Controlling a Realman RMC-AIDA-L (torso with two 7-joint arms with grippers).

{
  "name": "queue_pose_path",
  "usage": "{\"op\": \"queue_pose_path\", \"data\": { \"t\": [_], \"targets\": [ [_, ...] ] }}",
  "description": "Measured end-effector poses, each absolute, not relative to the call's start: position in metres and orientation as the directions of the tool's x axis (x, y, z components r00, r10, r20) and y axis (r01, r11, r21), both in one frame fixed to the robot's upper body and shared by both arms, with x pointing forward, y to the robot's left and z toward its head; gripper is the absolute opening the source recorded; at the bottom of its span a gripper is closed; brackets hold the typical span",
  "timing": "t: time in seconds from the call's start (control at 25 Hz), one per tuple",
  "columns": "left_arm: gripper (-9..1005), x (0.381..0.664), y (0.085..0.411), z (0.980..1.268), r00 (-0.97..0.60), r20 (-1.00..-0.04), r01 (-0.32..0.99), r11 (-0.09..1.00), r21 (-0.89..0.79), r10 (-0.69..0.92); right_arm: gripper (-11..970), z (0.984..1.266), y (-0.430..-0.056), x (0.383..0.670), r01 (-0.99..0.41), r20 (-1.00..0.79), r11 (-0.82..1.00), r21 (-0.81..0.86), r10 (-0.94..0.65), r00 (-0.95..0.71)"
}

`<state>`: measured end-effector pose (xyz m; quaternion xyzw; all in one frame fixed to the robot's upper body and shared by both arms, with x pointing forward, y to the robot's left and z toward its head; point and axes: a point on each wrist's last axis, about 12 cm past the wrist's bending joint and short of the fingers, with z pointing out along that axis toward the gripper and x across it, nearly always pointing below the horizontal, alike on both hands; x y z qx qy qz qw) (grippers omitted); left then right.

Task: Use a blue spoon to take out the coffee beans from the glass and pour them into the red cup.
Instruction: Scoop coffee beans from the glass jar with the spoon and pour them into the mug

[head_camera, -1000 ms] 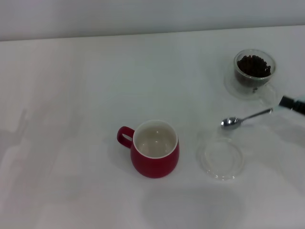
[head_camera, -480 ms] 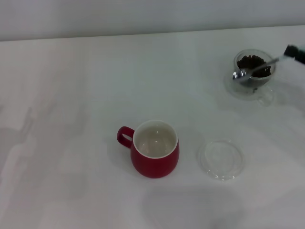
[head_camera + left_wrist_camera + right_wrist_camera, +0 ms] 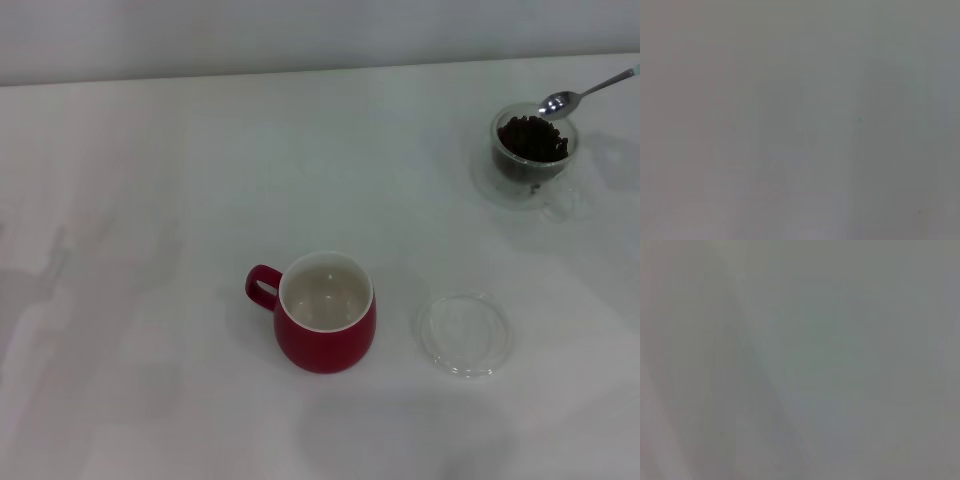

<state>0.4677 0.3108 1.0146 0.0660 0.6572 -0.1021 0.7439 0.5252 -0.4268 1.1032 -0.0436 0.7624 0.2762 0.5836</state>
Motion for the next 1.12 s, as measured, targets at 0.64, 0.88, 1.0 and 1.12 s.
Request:
{"op": "queue_pose_path", "data": {
  "t": [0.64, 0.88, 1.0, 1.12],
  "targets": [
    [774, 0.473, 0.311, 1.017, 0.123, -0.99, 0.238, 0.971, -0.032, -0.063, 145, 1.098, -0.413, 0.527, -0.462, -0.95, 0.847, 0.264, 0.145, -0.277],
    [775, 0.476, 0.312, 1.018, 0.125, -0.99, 0.238, 0.971, -0.028, -0.059, 145, 1.096, -0.407, 0.526, -0.491, -0.962, 0.844, 0.217, 0.098, -0.256],
    [775, 0.477, 0.311, 1.019, 0.126, -0.99, 0.239, 0.971, -0.027, -0.059, 145, 1.096, -0.406, 0.527, -0.49, -0.964, 0.847, 0.204, 0.086, -0.252],
    [775, 0.478, 0.311, 1.019, 0.122, -0.991, 0.239, 0.971, -0.028, -0.058, 144, 1.095, -0.408, 0.527, -0.479, -0.965, 0.856, 0.194, 0.078, -0.252]
  ]
}}
